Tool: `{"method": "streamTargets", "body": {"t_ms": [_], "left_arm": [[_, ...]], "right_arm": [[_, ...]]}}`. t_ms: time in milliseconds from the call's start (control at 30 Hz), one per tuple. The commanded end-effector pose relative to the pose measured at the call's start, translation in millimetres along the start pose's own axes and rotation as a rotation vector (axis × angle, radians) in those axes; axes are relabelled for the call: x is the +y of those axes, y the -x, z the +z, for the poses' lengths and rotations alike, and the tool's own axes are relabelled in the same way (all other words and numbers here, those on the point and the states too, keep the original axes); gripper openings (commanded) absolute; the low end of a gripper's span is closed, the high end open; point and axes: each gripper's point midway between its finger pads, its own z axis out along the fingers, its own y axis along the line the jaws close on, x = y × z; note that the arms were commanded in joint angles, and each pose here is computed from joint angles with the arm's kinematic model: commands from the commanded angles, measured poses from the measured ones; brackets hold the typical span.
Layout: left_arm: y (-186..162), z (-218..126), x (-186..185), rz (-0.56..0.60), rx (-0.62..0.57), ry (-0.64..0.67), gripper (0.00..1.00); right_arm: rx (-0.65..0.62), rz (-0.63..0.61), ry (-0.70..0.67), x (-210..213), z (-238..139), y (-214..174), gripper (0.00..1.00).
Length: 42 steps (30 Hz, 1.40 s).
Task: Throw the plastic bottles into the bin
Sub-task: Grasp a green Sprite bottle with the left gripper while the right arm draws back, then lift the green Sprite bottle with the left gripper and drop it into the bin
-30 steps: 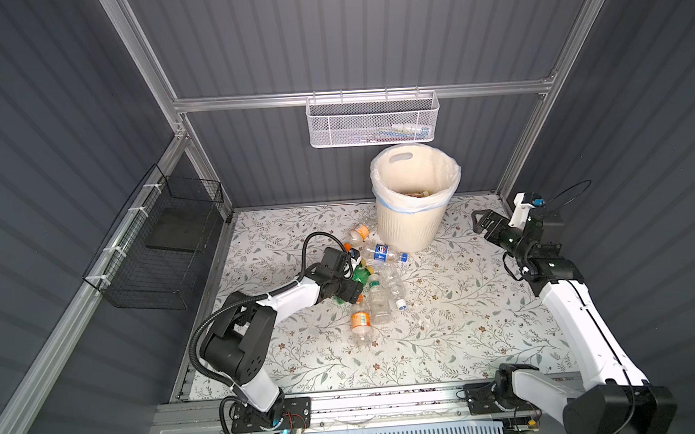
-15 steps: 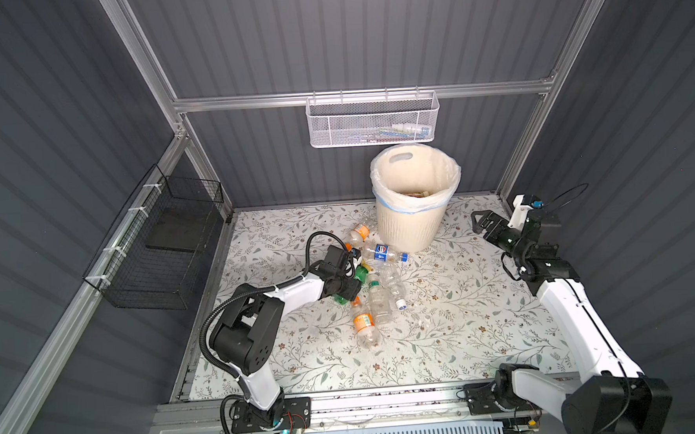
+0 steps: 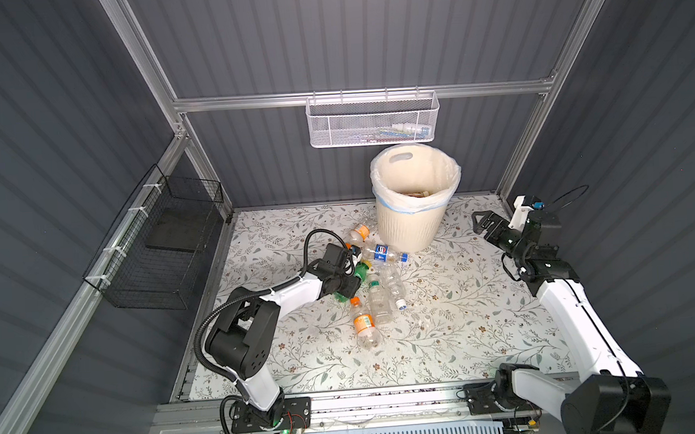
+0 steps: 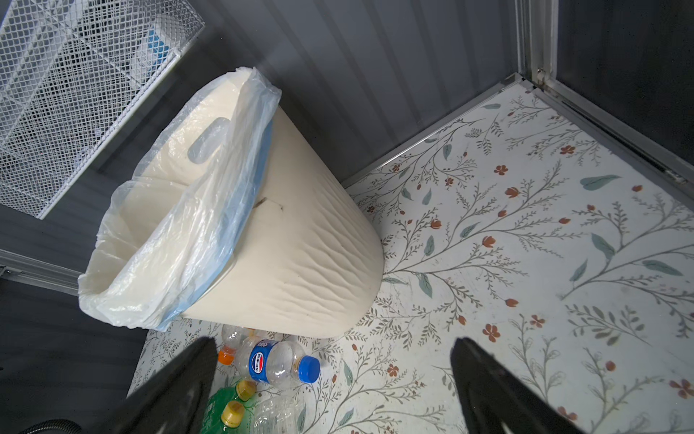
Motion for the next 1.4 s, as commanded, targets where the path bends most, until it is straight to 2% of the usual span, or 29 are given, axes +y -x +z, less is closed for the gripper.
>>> {"method": "streamTargets", "body": {"t_ms": [0,233,433,633,1000,1200,1367], "left_arm": [[19.0,-19.1,-0.8,0.001,-0.056,0.011,0.58],[38.8,-50.8,0.5,-0.007,-0.156,0.032,0.58],[57.0,-90.2,8.8,-0.041,-0.316,0.084,0.60],[68.9,-135.4,25.2,-0.119,-0.494,0.125,0.60],[75.0,-249.7,39.7,-0.096,-0.889,0.281,0.62],[83.3,-324.5,34.0,-0.030,-1.191,0.349,0.63],[90.9,-372.8,23.2,0.034,-1.333,0.363,0.64]], "right_arm": [[0.012,0.003,-0.005,-3.6,1.1,-4.1,0.99],[0.042,0.004,-0.008,-5.2,1.1,-11.6,0.98],[0.129,0.003,-0.049,-18.7,11.2,-38.6,0.96],[0.196,-0.041,-0.071,-15.0,14.7,-66.2,0.96],[0.324,-0.110,-0.043,13.4,38.6,-111.5,0.96],[0.352,-0.128,-0.037,22.8,43.7,-118.7,0.95],[0.365,-0.148,-0.033,29.3,42.7,-122.8,0.96]]}}
